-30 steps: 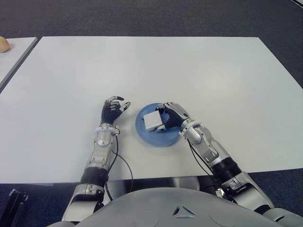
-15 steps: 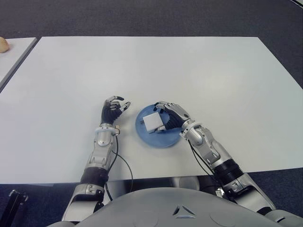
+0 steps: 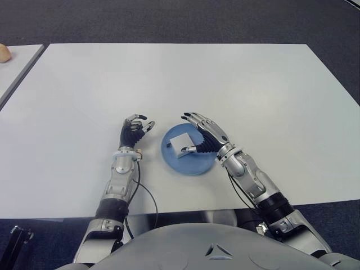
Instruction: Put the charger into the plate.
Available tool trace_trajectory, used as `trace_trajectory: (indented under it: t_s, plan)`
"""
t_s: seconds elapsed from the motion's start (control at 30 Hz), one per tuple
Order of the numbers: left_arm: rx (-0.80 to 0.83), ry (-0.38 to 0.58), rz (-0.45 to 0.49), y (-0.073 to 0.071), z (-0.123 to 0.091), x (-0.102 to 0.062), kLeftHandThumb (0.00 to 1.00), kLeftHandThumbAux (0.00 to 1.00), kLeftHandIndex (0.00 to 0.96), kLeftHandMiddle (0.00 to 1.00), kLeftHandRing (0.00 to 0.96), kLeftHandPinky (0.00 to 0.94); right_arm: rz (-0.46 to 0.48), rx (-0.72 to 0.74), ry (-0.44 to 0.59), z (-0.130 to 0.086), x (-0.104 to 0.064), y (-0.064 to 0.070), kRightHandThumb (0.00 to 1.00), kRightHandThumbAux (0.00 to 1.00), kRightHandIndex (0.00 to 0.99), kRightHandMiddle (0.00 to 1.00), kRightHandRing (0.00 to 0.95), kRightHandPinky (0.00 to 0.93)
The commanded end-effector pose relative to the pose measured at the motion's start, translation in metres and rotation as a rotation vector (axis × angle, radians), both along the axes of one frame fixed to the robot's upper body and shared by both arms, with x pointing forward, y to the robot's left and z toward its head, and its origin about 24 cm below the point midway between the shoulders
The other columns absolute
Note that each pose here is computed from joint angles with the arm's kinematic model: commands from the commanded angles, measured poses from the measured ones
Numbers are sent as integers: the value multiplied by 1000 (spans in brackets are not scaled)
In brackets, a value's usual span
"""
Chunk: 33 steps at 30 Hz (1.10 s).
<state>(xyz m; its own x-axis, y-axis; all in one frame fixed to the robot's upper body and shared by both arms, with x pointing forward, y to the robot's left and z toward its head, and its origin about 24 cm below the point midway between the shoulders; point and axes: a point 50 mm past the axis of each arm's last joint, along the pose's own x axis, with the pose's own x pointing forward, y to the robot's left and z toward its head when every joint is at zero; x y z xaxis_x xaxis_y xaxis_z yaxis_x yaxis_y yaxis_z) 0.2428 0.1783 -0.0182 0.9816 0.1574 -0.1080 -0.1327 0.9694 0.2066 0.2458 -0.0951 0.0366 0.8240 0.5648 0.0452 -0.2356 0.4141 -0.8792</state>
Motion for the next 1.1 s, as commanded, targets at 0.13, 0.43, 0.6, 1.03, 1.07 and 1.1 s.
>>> trace_trajectory:
  t_s: [0.13,0.43,0.6,1.03,1.07,1.1]
  plan:
    - [8,21,14,2,-3,-2,706,720,437,827,836,836,-18,2,-81,4,-3,-4,484,435,0,0,0,8]
    - [5,21,18,2,-3,-2,705,720,436,822,830,831,-55,27,-77,10,-6,-4,532,299,0,0,0,0]
    - [3,21,16,2,-3,-3,705,721,436,823,833,835,-82,37,-81,12,-8,-5,514,237,0,0,0,0]
    - [7,21,15,2,-3,-2,706,721,436,825,837,836,-178,114,-130,18,-5,-18,263,264,0,0,0,0]
    - [7,22,15,2,-3,-2,706,721,436,825,836,835,-195,140,-112,19,-4,-21,237,279,0,0,0,0]
    - [7,22,16,2,-3,-2,706,721,436,825,836,835,-206,155,-100,19,-3,-23,186,314,0,0,0,0]
